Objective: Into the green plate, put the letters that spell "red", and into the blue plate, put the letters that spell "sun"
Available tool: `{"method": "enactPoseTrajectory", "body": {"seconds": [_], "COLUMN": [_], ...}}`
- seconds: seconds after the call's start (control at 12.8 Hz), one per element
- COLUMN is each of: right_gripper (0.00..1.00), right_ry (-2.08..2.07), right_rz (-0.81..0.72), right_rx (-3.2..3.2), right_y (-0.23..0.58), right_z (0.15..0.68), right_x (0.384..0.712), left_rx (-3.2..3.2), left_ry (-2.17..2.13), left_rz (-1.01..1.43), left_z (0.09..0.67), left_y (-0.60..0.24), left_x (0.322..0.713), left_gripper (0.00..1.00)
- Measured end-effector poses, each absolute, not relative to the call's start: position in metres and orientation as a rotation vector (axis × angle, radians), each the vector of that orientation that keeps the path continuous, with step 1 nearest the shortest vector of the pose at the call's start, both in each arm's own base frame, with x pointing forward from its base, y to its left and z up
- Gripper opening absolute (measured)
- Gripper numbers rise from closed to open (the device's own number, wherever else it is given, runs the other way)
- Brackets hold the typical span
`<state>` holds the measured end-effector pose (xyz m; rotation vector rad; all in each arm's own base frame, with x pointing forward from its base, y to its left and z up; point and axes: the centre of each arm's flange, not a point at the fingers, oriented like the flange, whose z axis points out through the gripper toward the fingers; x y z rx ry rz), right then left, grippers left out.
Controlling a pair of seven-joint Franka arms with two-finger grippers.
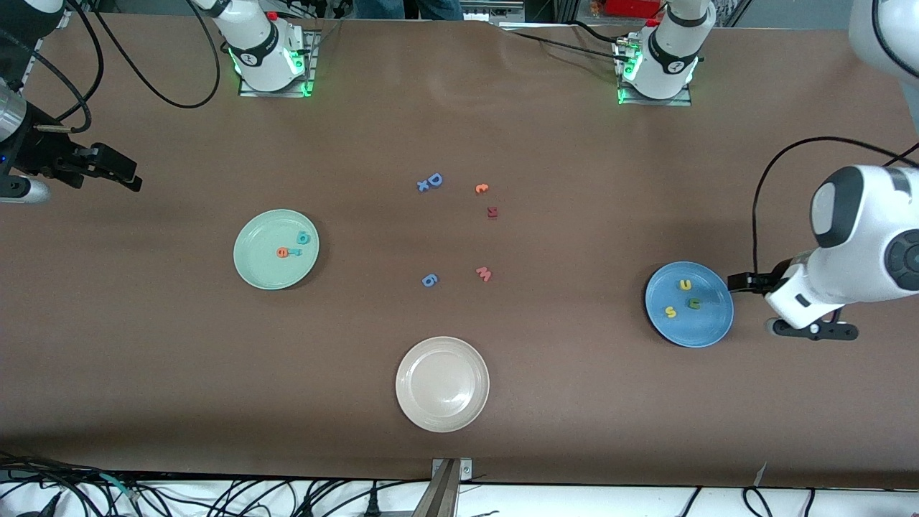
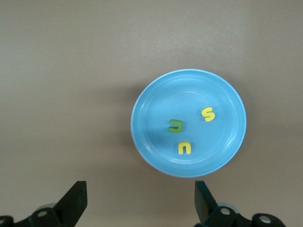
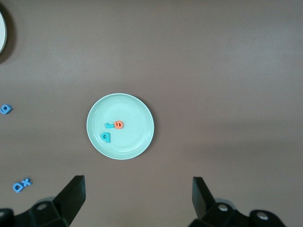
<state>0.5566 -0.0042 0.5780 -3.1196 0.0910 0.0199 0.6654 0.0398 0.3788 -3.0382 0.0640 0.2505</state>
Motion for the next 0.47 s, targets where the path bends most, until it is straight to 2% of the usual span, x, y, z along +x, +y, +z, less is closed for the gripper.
{"method": "enactPoseTrajectory", "body": {"seconds": [0.47], "right_gripper": [1.00], "right_ry": [0.091], "right_rz": [0.019], "right_rx": [-3.120], "right_y": [-0.0041], "right_z": [0.5780], "right_x": [0.5566], "left_rx": [-3.029], "left_ry": [0.057], "left_rz": [0.273], "left_z": [0.3955], "left_y": [0.0397], "left_x": [0.6630], "left_gripper": [1.00]}}
